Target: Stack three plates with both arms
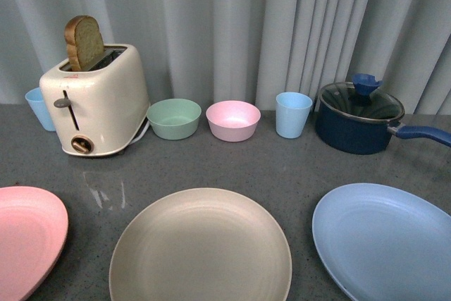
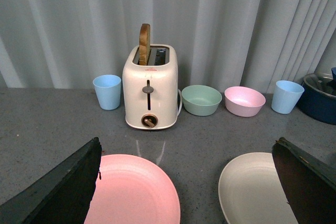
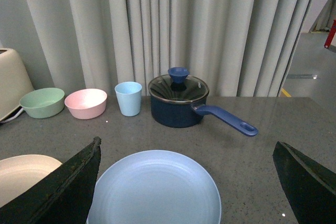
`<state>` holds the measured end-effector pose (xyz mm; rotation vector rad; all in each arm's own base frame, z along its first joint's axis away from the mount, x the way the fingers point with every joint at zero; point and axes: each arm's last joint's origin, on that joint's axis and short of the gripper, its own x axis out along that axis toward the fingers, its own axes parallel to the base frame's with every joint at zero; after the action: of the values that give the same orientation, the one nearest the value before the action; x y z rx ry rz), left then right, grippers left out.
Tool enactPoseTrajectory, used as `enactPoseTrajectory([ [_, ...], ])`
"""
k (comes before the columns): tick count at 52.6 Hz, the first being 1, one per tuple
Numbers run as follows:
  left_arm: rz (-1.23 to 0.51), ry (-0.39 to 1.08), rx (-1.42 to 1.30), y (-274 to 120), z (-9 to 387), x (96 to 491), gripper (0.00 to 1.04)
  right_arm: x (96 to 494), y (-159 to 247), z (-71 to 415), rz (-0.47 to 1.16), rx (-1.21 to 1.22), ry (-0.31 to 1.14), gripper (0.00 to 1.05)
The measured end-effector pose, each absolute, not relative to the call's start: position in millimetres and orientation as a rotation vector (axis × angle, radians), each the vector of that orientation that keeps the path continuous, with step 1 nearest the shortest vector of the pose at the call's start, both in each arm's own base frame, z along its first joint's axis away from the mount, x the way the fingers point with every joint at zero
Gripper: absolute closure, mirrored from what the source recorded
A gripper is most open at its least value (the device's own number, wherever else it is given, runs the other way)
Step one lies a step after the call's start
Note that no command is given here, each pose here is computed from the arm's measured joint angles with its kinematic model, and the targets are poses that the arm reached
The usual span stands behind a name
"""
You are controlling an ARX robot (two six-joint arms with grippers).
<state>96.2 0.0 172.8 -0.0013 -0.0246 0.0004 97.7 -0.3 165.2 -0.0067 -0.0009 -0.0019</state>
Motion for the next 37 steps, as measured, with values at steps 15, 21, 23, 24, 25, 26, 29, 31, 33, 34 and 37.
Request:
enactPoseTrajectory([
  [15,0.0,-0.025,-0.001,0.0,172.8,96.2,0.07,97.7,-0.3,165.2,-0.002,-0.007,-0.001,0.07],
  [21,0.0,-0.025,-0.001,0.0,172.8,96.2,0.07,97.7,-0.3,165.2,-0.002,-0.007,-0.001,0.07],
  [23,0.0,-0.025,-0.001,0.0,172.8,96.2,0.07,97.7,-0.3,165.2,-0.002,-0.007,-0.001,0.07],
  [24,0.0,-0.025,-0.001,0.0,172.8,96.2,0.07,97.7,-0.3,165.2,-0.002,-0.007,-0.001,0.07],
  [25,0.0,-0.025,-0.001,0.0,172.8,96.2,0.07,97.7,-0.3,165.2,-0.002,-0.007,-0.001,0.07],
  [26,0.0,-0.025,-0.001,0.0,172.8,96.2,0.07,97.7,-0.3,165.2,-0.002,-0.007,-0.001,0.07],
  [29,0.0,-0.025,-0.001,0.0,172.8,96.2,0.07,97.7,-0.3,165.2,-0.002,-0.007,-0.001,0.07],
  [31,0.0,-0.025,-0.001,0.0,172.8,96.2,0.07,97.7,-0.3,165.2,-0.002,-0.007,-0.001,0.07],
  [33,0.0,-0.025,-0.001,0.0,172.8,96.2,0.07,97.7,-0.3,165.2,-0.002,-0.007,-0.001,0.07],
  [34,0.0,-0.025,-0.001,0.0,172.8,96.2,0.07,97.7,-0.3,165.2,-0.002,-0.007,-0.001,0.07],
  [37,-0.003,-0.023,-0.002,-0.1,172.8,96.2,0.07,97.7,-0.3,165.2,-0.002,-0.007,-0.001,0.07],
])
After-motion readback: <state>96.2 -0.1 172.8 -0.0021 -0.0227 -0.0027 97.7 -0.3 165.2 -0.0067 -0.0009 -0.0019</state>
